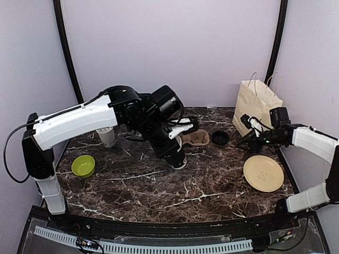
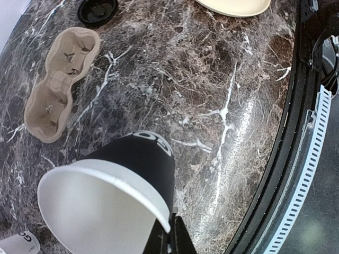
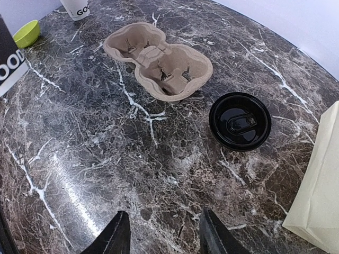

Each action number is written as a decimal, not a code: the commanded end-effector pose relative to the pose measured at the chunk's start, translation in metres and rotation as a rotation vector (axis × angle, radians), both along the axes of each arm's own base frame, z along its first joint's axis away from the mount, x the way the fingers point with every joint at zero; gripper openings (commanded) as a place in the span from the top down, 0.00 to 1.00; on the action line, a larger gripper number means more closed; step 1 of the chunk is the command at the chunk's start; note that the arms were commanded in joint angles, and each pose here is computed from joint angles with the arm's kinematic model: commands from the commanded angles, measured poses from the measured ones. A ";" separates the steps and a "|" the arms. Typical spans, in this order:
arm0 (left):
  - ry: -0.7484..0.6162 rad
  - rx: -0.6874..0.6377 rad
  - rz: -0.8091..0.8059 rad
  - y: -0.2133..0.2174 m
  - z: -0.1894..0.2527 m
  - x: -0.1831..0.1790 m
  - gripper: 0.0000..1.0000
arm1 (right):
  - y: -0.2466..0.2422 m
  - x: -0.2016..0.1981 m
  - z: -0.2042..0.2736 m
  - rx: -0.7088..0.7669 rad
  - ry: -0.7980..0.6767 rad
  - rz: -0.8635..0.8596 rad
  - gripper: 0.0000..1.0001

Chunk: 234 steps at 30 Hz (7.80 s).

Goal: Pack the takeout coffee

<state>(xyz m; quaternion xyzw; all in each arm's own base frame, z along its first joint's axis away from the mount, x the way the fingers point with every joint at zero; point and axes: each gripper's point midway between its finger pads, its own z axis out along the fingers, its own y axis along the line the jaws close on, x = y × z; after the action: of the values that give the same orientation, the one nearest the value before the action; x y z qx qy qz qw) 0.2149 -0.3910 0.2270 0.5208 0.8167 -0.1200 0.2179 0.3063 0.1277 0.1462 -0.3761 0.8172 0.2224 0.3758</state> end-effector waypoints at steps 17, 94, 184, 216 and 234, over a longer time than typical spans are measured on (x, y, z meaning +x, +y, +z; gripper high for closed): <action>-0.061 0.225 -0.217 -0.058 -0.077 -0.008 1.00 | -0.005 0.008 0.004 -0.037 -0.054 -0.029 0.58; -0.362 -0.393 0.238 0.033 0.068 0.058 0.34 | 0.046 0.113 -0.087 -0.656 0.178 0.182 1.00; -0.857 -1.089 -0.188 -0.080 0.128 0.036 0.19 | 0.171 -0.108 0.196 0.587 0.279 0.830 0.93; -0.072 -0.211 0.050 0.022 0.031 -0.006 0.26 | 0.124 0.002 -0.040 -0.214 0.194 0.262 0.78; -0.061 -0.101 0.051 0.045 0.022 -0.012 0.26 | 0.191 -0.012 -0.117 -0.289 0.388 0.412 0.93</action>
<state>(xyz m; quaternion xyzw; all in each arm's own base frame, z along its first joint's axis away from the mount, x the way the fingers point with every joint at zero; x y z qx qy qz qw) 0.2073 -0.3498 0.2384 0.4876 0.8180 -0.1379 0.2723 0.3061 0.3048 0.0336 -0.5221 0.8114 0.2333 0.1211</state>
